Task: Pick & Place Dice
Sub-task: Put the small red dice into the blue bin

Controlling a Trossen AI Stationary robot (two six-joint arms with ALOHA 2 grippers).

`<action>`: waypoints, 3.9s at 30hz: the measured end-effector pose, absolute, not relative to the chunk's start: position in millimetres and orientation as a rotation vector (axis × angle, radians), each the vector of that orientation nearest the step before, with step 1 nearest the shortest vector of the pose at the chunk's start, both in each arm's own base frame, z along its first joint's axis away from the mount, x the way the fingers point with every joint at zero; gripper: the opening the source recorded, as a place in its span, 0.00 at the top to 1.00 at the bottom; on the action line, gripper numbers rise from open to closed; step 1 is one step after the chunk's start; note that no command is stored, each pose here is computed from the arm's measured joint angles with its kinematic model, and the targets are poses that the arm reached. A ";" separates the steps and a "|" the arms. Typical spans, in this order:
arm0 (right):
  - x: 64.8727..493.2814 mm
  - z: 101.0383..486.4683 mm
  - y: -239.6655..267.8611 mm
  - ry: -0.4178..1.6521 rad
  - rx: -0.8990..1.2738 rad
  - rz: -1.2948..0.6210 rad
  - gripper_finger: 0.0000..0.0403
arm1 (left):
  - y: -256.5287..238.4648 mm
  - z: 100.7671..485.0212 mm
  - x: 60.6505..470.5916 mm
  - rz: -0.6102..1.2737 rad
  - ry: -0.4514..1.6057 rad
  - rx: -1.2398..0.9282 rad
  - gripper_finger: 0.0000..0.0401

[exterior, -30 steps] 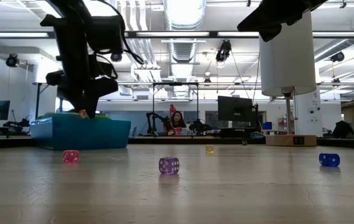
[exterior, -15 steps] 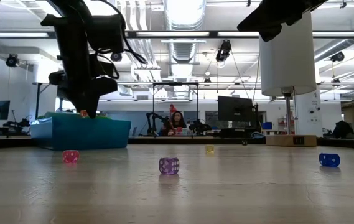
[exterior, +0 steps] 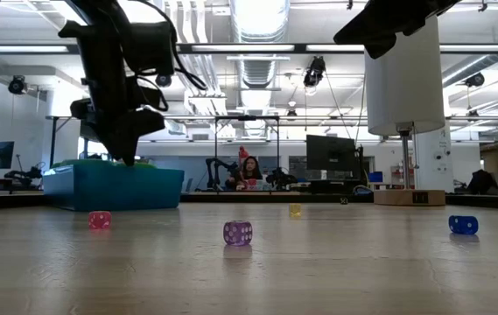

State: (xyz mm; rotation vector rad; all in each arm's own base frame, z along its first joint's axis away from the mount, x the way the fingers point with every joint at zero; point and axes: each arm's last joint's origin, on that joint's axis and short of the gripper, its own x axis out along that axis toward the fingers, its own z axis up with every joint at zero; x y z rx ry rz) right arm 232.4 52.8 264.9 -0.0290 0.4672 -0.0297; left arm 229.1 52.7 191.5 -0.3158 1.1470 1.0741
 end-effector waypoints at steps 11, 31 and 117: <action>232.4 264.9 52.8 0.467 -0.033 -0.029 0.98 | 52.8 199.5 232.1 1.067 1.109 -0.335 0.56; 232.3 264.8 52.8 0.468 -0.042 -0.027 0.98 | -72.7 215.1 243.6 0.396 1.023 0.010 0.54; 232.4 264.8 52.8 0.468 -0.029 -0.030 0.98 | -104.1 97.9 225.5 -0.067 0.887 -0.028 0.59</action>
